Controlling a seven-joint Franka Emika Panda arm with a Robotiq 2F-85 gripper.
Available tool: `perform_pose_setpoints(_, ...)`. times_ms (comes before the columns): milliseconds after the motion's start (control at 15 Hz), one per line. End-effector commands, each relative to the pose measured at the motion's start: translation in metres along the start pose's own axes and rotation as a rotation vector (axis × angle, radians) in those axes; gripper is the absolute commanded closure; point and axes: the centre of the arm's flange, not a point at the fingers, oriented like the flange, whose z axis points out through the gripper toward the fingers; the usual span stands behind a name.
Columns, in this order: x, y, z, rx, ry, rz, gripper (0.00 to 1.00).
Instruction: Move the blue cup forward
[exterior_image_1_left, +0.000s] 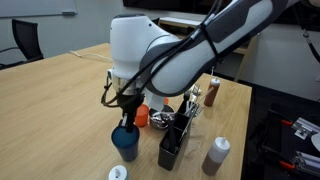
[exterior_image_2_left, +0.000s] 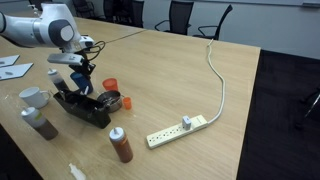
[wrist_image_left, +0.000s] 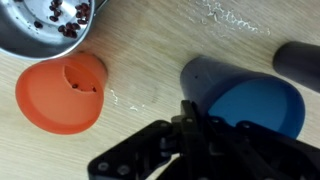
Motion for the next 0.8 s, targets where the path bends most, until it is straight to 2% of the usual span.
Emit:
perform_pose_setpoints(0, -0.005, 0.005, -0.043, 0.039, -0.008, 0.032, 0.99)
perform_pose_setpoints(467, -0.016, 0.023, -0.162, 0.085, 0.085, 0.134, 0.99)
perform_pose_setpoints(733, -0.056, 0.035, -0.225, 0.062, 0.027, 0.206, 0.99)
